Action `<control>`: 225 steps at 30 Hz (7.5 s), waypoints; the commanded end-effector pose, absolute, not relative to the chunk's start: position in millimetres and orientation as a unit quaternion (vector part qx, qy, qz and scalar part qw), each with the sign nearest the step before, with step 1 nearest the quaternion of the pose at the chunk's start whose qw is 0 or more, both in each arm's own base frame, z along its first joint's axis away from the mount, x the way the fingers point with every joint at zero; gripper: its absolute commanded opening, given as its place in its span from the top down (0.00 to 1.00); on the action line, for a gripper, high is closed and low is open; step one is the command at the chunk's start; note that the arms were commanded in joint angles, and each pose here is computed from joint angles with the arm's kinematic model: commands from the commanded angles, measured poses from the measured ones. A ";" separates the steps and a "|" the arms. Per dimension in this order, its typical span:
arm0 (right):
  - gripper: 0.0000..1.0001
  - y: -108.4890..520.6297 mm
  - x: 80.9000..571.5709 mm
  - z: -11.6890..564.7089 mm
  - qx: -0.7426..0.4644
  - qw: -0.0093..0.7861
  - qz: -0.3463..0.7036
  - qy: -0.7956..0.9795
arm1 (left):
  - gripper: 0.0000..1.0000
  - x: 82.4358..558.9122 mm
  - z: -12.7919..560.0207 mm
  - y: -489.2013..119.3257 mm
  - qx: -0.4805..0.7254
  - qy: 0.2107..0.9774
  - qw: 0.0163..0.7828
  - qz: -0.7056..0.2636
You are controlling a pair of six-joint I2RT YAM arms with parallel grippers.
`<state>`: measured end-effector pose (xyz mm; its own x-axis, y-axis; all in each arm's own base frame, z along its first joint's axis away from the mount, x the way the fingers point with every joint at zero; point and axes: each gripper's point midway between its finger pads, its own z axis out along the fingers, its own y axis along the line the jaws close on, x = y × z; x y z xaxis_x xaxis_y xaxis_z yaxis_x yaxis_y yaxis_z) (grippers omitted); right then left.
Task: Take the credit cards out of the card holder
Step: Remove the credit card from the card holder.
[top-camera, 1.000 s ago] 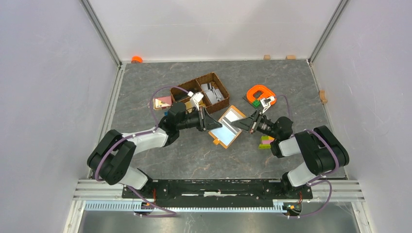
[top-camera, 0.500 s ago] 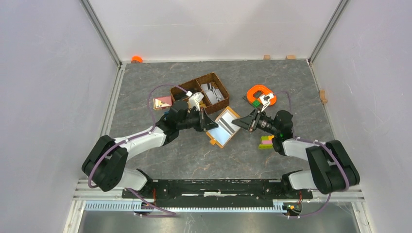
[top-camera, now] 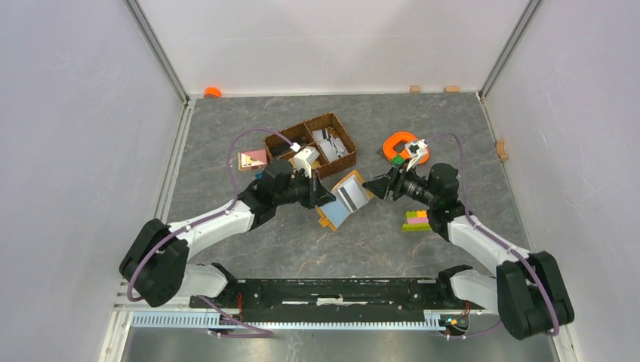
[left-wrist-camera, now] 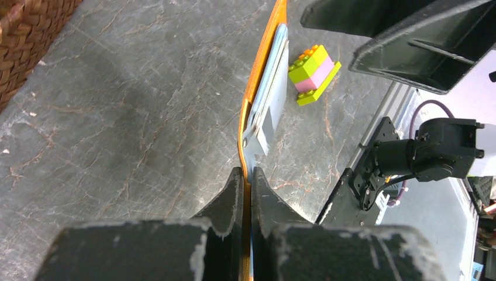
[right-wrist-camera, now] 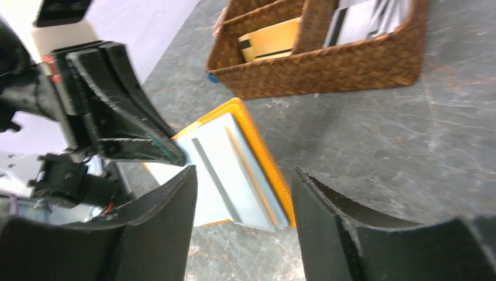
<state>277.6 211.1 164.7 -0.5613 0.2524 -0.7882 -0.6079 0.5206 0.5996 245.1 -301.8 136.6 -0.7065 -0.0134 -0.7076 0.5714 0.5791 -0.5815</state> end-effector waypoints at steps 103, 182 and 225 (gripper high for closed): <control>1.00 222.8 242.4 178.3 -0.059 0.463 0.575 0.672 | 0.83 202.0 213.4 -349.6 0.186 0.640 0.287 -0.688; 1.00 258.3 228.2 163.0 -0.114 0.448 0.562 0.686 | 0.96 230.6 213.4 -320.9 0.100 0.622 0.322 -0.707; 1.00 255.8 216.3 179.8 -0.086 0.424 0.624 0.651 | 0.75 248.8 154.7 -325.7 0.122 0.758 0.346 -0.539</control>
